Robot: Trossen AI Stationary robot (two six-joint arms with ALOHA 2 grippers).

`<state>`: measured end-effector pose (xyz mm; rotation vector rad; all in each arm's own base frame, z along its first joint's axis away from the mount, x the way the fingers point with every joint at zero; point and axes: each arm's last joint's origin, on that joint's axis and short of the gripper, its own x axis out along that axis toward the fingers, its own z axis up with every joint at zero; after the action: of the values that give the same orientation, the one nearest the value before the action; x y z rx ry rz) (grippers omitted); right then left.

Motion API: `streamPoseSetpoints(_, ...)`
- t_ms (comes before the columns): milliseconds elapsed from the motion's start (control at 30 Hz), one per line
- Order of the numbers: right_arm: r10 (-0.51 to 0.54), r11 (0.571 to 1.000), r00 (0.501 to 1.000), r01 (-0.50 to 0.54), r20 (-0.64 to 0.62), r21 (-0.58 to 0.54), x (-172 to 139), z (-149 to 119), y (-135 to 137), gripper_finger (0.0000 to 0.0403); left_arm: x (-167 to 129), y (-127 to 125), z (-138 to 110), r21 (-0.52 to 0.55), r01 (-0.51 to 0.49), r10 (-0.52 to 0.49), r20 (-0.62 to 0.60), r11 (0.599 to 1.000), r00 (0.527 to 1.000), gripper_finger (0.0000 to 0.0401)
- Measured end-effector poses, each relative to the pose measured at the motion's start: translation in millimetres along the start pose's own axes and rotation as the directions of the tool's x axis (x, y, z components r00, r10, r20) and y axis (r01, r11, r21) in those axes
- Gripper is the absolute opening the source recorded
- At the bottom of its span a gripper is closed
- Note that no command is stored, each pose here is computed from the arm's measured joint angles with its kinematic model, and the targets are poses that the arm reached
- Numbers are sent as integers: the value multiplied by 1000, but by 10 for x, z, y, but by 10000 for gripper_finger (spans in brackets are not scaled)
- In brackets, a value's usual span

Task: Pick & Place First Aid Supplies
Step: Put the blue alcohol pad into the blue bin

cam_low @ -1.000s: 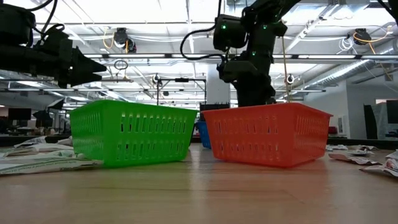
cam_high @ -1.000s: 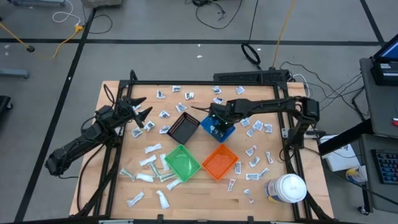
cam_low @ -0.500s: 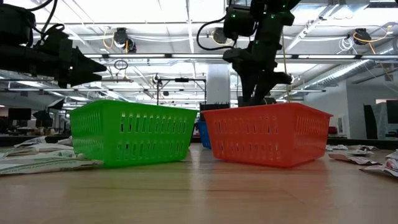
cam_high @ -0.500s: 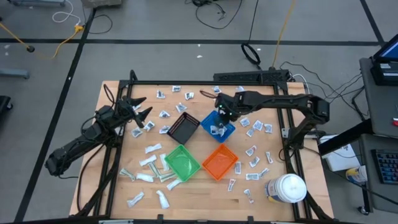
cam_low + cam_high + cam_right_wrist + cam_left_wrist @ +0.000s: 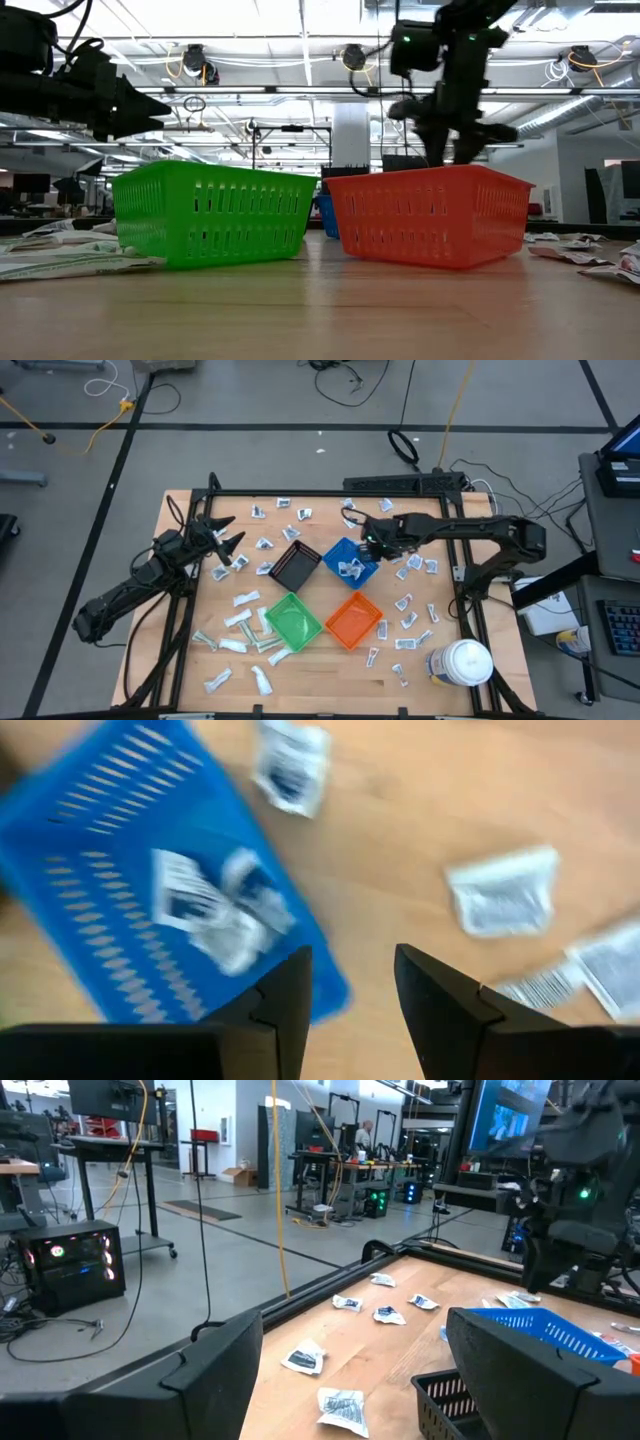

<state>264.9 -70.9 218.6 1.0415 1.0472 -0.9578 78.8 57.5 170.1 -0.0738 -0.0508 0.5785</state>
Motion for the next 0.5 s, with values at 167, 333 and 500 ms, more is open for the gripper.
streamPoseSetpoints(167,-45,995,999,45,0,94,4,-137,-273,136,0,0,0,0,0,0,0,1000,1000,324)
streamPoseSetpoints(333,-156,975,988,153,12,163,-20,-249,-546,136,0,0,1,0,1,-1,0,1000,1000,324)
streamPoseSetpoints(500,-270,945,963,269,-21,186,-44,-316,-800,136,0,0,1,0,0,0,1,1000,1000,324)
